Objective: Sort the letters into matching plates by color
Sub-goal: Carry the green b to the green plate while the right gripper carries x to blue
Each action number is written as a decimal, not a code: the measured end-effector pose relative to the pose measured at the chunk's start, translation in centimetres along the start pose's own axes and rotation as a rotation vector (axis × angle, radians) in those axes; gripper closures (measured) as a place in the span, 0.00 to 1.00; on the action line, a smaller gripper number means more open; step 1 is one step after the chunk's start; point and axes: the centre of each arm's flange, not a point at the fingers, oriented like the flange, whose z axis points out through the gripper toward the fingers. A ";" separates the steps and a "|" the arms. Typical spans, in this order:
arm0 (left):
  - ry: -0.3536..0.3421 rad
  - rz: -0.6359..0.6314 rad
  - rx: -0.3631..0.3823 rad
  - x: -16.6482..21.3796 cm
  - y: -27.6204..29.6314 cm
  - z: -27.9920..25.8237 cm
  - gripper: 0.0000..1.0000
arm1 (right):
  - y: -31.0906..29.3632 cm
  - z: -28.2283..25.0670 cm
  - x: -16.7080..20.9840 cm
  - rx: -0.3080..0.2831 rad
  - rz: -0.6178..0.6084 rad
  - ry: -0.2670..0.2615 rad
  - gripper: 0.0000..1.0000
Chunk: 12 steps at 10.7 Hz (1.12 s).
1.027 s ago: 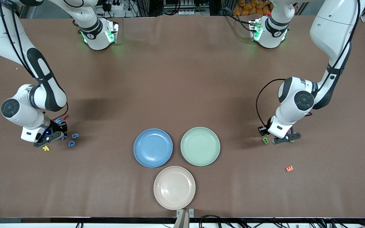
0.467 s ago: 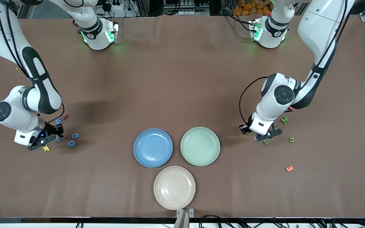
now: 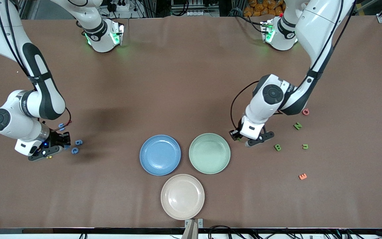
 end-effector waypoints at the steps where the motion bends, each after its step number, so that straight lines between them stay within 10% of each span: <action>1: 0.001 -0.023 -0.013 -0.6 1.3 -0.1 0.73 | -1.2 -0.6 0.9 0.025 0.036 0.016 0.71; 12: 0.023 -0.113 -0.113 -0.9 7.3 -2.0 0.73 | -20.6 -3.7 10.3 0.170 0.337 0.099 0.71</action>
